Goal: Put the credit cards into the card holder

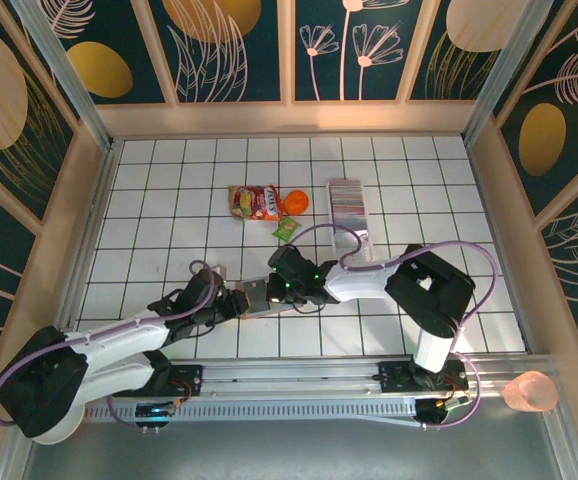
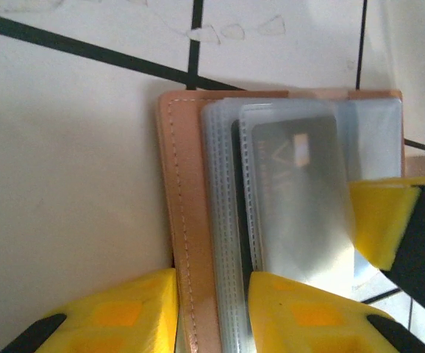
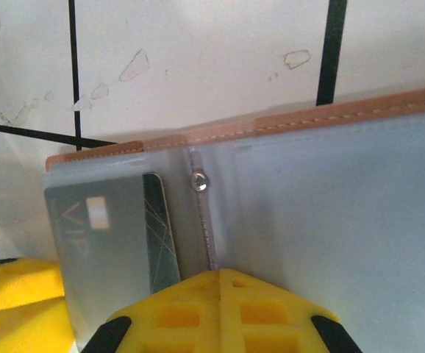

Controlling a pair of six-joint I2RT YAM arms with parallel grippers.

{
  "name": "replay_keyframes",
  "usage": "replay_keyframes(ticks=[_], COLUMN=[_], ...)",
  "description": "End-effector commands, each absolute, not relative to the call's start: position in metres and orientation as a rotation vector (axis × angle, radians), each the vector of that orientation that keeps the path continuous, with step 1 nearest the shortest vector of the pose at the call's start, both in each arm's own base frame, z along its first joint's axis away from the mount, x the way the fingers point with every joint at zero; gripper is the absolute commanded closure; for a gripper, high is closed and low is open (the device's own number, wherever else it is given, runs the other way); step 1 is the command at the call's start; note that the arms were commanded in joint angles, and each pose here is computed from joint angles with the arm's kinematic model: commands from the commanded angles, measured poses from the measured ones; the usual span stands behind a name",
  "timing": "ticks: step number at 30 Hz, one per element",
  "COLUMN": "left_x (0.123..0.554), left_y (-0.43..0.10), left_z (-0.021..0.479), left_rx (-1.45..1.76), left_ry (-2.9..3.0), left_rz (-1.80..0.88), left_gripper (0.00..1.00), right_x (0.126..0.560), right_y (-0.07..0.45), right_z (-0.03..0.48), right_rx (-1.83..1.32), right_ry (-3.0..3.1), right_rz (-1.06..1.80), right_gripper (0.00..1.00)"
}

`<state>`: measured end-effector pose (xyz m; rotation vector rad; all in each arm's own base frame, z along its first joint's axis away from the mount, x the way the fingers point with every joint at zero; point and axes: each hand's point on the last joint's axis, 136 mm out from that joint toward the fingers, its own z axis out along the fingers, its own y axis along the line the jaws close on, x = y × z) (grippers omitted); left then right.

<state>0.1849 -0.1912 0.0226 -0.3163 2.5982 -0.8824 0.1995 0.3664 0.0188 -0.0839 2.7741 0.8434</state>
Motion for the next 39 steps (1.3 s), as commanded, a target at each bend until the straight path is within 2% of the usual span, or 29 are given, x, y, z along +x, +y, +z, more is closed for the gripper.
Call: replay_keyframes(ticks=[1, 14, 21, 28, 39], left_x=[0.194, 0.202, 0.204, 0.211, 0.223], left_y=[-0.229, -0.233, -0.236, -0.239, -0.259], left_z=[0.073, 0.098, 0.086, 0.093, 0.096], left_rx=[-0.230, -0.244, -0.229, -0.215, -0.179], left_ry=[2.422, 2.309, 2.370, 2.367, 2.388], left_rz=[-1.189, -1.272, -1.219, -1.198, -1.223], left_gripper=[0.69, 0.69, 0.71, 0.71, 0.71], right_x=[0.187, 0.189, 0.196, 0.205, 0.220], right_y=[0.351, 0.359, 0.357, 0.342, 0.274], right_z=[-0.006, 0.007, 0.025, 0.050, 0.065], right_rx=[-0.063, -0.074, -0.082, -0.051, 0.062], right_ry=[2.853, 2.815, 2.759, 2.674, 2.618], right_rz=[0.761, 0.828, 0.820, 0.777, 0.592], right_gripper=[1.00, 1.00, 1.00, 0.84, 0.78])
